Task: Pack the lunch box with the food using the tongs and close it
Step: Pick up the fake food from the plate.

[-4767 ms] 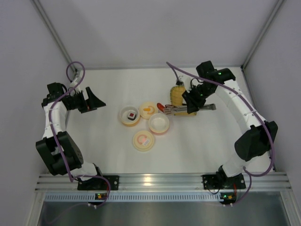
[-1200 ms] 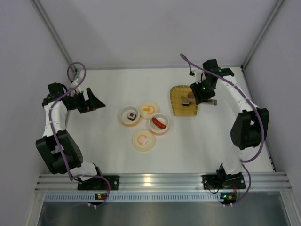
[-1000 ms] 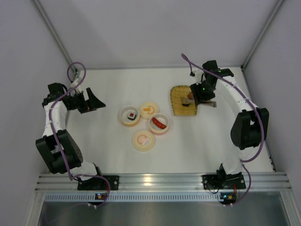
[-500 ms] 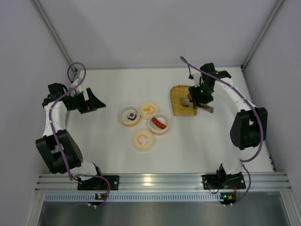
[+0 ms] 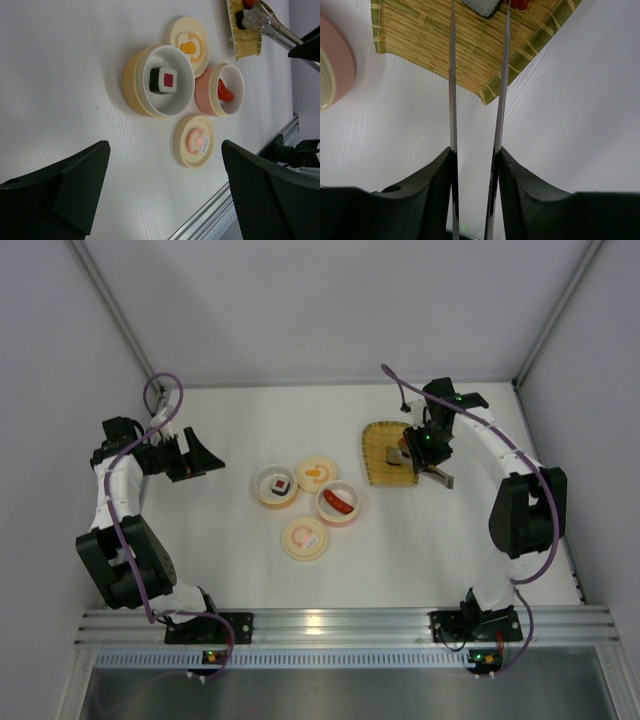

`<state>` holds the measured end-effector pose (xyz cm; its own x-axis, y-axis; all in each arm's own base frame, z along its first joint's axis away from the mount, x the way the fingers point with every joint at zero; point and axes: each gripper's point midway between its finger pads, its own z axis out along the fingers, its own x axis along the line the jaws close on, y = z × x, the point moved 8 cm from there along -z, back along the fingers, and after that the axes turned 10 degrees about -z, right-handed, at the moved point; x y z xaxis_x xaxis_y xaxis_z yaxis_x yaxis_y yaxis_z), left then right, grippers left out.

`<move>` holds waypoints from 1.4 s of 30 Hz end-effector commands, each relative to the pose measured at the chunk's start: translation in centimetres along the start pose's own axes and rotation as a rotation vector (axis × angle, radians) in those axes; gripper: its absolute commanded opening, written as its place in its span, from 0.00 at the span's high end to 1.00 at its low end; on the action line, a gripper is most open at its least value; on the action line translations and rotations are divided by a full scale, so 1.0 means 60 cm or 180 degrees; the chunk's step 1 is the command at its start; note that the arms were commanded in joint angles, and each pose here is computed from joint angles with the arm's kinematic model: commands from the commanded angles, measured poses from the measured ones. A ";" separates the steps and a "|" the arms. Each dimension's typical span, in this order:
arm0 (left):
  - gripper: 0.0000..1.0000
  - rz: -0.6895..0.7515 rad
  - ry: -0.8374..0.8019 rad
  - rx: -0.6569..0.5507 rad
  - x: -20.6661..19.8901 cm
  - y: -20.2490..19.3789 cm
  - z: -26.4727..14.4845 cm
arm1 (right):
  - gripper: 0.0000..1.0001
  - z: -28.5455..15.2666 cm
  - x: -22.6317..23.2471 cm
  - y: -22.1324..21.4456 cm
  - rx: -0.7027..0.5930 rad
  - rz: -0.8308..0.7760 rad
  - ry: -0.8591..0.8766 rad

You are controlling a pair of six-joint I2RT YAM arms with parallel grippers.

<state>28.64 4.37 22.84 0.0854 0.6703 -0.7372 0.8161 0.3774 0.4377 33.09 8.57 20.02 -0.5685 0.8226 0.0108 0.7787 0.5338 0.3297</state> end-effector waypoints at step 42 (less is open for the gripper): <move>0.02 0.0146 -0.0085 -0.0084 -0.003 0.011 -0.001 | 0.84 -0.147 0.086 0.099 -0.1366 -0.0911 0.0508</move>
<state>28.64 4.37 22.84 0.0851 0.6702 -0.7373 0.8161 0.3777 0.4374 33.22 11.21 25.83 -0.7123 0.6989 0.0646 0.6080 0.5684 0.5543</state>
